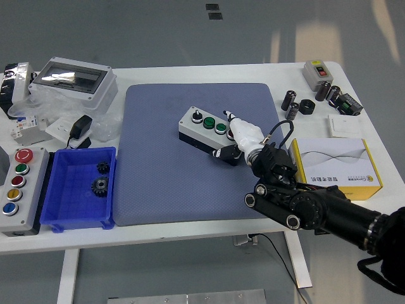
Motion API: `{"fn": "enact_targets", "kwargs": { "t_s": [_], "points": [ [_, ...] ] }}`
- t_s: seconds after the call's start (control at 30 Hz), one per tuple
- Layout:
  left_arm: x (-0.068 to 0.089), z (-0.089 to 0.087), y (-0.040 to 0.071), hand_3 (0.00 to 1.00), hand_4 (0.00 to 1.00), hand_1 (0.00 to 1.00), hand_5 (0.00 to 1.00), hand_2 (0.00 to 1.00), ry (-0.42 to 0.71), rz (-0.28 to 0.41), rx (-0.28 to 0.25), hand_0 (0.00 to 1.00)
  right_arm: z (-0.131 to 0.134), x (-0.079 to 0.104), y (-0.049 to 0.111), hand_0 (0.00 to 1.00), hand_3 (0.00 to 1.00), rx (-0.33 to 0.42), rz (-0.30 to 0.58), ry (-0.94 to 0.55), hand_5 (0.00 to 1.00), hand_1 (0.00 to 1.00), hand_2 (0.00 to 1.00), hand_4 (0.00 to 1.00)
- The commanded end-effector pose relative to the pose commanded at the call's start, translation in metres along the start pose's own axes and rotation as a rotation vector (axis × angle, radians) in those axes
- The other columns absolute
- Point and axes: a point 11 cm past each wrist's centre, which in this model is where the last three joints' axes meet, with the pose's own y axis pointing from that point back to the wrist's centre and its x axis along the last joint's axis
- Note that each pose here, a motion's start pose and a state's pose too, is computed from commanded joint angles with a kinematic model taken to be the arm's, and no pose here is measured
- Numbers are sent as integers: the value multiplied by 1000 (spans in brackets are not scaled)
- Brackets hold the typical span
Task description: Pick up the button,place it on the desk,press the button,press the button
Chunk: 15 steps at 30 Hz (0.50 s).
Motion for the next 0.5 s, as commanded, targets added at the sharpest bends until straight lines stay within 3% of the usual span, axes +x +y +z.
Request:
{"fn": "enact_targets", "kwargs": {
  "t_s": [0.13,0.17,0.33,0.37,0.5],
  "points": [
    [0,0,0,580,574,582,129,527,0,-1,-2,638,1,-1,0,269,841,-1,0,12,55,446,524,661],
    [0,0,0,580,574,581,130,527,0,-1,-2,638,2,-1,0,247,706,0,1,17,46,412,482,545],
    [-1,0,0,580,574,581,130,527,0,-3,-5,638,2,0,0,247,706,3,13,34,46,412,482,545],
    [-1,0,0,580,574,582,128,527,0,-3,-6,638,2,-1,0,232,647,3,11,37,51,404,454,457],
    [-2,0,0,580,574,582,128,527,1,-4,-11,638,3,0,1,232,647,13,8,46,51,404,454,457]
  ]
}}
